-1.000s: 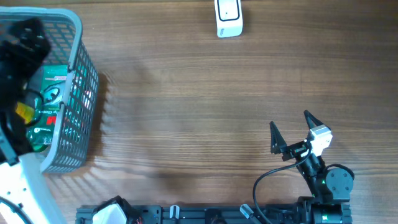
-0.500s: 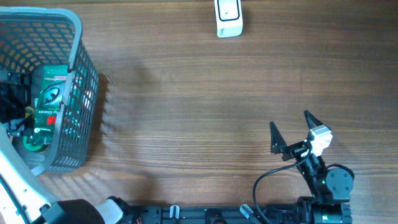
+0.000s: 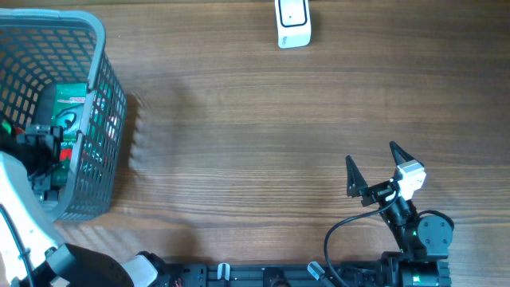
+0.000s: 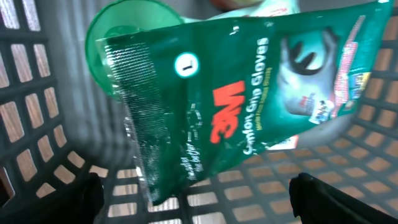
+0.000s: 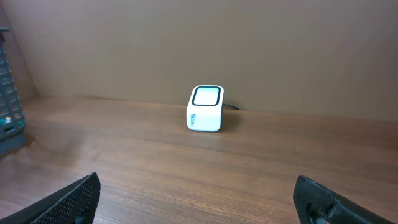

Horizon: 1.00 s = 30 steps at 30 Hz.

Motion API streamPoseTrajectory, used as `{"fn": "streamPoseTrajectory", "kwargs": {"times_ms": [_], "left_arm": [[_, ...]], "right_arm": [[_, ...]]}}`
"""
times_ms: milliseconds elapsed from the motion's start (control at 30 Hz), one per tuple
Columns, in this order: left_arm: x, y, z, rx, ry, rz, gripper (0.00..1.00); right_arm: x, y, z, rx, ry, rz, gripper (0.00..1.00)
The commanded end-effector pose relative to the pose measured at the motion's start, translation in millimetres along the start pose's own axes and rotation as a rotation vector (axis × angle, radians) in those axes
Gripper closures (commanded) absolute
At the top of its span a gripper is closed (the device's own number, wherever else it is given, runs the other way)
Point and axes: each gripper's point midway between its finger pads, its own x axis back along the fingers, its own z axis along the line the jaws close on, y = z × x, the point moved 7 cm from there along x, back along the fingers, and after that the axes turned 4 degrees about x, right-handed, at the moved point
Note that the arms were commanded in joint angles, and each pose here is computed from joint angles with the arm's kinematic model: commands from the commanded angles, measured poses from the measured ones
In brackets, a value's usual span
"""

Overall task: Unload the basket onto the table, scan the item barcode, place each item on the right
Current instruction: 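Reach the left gripper into the basket and grasp the green gloves bag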

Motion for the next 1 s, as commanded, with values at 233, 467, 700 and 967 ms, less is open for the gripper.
{"fn": "streamPoseTrajectory", "kwargs": {"times_ms": [233,467,700,967], "left_arm": [[-32,-1,26,0.018,0.135,-0.036,0.0],[-51,-10,28,0.07,0.098,0.006,0.0],[-76,-18,27,0.07,0.007,0.049,0.0],[-77,-13,3,0.052,-0.165,0.056,0.0]], "right_arm": [[0,2,0,0.011,-0.004,-0.013,0.0],[0,2,0,0.011,-0.004,-0.013,0.0],[0,2,0,0.011,-0.004,-0.013,0.0],[0,2,0,0.011,-0.004,-0.013,0.0]]}}
